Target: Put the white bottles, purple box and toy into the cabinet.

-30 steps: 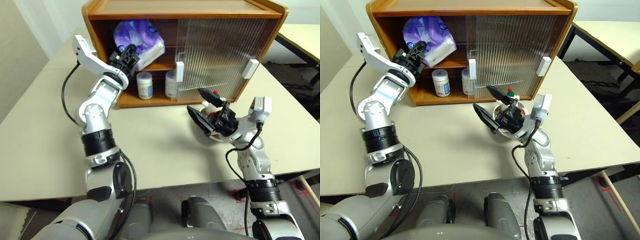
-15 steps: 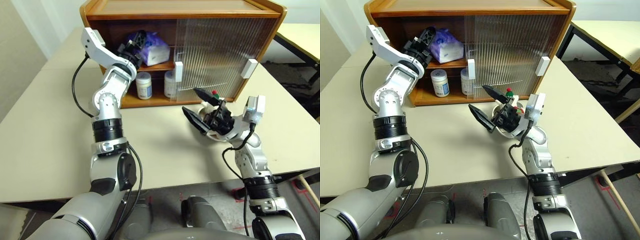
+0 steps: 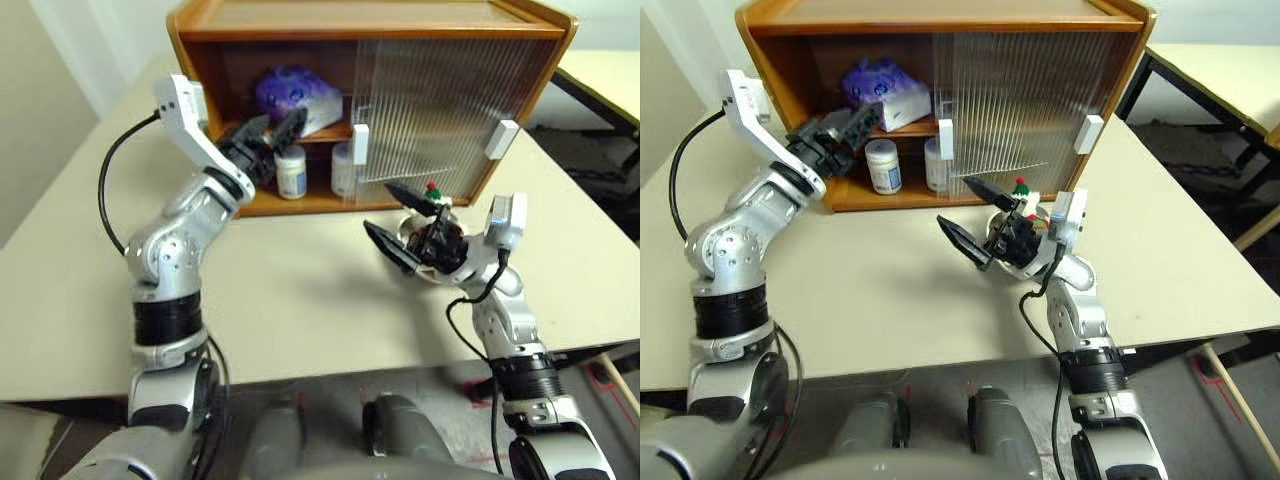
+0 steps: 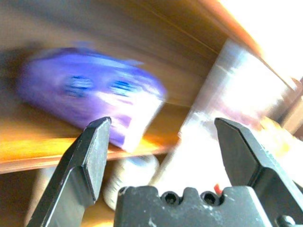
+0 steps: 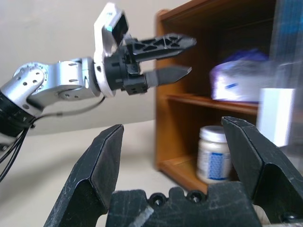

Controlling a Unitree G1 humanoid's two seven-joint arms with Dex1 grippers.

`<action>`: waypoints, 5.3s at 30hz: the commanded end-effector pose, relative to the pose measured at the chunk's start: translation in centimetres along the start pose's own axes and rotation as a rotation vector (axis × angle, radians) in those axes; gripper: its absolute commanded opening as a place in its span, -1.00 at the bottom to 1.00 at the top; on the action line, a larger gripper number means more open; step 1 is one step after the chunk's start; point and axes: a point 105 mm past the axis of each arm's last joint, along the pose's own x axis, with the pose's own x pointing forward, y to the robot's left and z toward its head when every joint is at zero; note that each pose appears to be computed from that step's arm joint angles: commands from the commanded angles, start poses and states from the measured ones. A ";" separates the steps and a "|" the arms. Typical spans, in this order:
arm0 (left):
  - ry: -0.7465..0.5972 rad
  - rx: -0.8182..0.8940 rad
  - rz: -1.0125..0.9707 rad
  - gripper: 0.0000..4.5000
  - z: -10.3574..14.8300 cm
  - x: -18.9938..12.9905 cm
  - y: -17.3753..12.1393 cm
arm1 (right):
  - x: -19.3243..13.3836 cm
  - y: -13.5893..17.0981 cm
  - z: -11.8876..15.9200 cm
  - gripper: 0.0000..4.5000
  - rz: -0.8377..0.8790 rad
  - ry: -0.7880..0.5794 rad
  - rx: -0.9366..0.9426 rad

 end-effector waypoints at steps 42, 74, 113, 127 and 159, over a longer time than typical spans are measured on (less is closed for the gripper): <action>0.071 0.268 -0.422 -0.99 -4.3 1.5 -2.8 | -0.4 0.1 -0.1 1.00 0.006 0.022 0.014; 0.052 0.310 0.118 -0.99 -5.7 7.4 1.2 | -1.3 -0.1 -0.7 1.00 -0.054 0.033 0.018; 0.015 0.460 0.499 -0.99 -1.4 -3.2 9.2 | -0.6 -0.6 -1.4 1.00 0.023 0.034 0.053; -0.037 0.397 0.423 -0.99 -1.3 -5.2 7.9 | -0.6 -1.1 -1.1 1.00 0.033 0.035 0.045; 0.169 0.337 -0.434 1.00 -7.9 -12.6 1.8 | -13.8 -18.2 5.7 -0.98 -0.862 0.252 -0.253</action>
